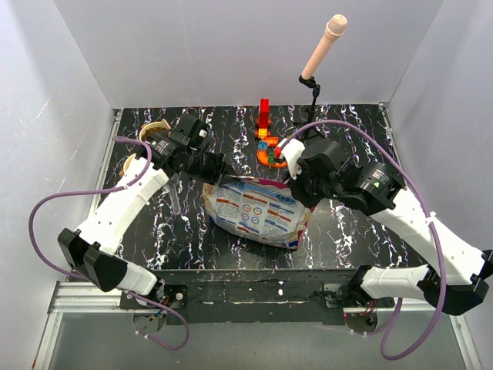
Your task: Serve the pet food
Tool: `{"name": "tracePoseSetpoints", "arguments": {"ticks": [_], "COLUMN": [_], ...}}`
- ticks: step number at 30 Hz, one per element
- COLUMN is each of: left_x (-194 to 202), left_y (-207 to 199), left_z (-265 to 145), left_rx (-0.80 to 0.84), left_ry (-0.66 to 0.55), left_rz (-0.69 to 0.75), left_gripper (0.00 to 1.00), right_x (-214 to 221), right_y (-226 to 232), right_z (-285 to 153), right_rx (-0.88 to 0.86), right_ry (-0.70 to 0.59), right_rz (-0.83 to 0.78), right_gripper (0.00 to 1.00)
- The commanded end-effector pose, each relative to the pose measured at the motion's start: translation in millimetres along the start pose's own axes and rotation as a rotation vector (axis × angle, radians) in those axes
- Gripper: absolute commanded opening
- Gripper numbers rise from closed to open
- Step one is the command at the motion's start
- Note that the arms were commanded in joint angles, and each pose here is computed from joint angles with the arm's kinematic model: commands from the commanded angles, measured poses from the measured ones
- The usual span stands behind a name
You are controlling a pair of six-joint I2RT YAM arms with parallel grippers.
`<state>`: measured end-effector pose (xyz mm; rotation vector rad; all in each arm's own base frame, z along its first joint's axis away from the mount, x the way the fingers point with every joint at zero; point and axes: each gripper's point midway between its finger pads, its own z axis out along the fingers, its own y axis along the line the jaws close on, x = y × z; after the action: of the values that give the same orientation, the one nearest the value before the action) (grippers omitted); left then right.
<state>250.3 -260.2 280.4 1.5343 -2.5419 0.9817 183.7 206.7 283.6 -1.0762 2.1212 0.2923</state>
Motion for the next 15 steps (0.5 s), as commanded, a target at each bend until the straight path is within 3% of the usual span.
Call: {"name": "tracePoseSetpoints", "arguments": {"ticks": [1, 4, 11, 14, 15], "left_x": [-31, -30, -26, -25, -26], "left_y": [-23, -23, -25, -24, -24], "left_z": [-27, -27, -37, -37, -37], "left_rx": [0.105, 0.09, 0.057, 0.049, 0.053], "left_ry": [-0.143, -0.139, -0.134, -0.133, -0.136], "left_rz": [-0.019, -0.028, -0.058, -0.065, -0.064], "left_gripper": [0.0, 0.0, 0.0, 0.0, 0.0], "right_x": [-24, -62, -115, -121, -117], "right_y": [4, 11, 40, 42, 43], "right_z": [-5, 8, 50, 59, 63], "right_rx": [-0.035, -0.035, -0.067, -0.047, -0.045], "right_ry": [-0.05, -0.151, -0.196, -0.172, -0.152], "right_rz": [-0.019, -0.057, -0.162, -0.18, -0.185], "right_gripper": [0.33, 0.36, 0.36, 0.26, 0.18]}}
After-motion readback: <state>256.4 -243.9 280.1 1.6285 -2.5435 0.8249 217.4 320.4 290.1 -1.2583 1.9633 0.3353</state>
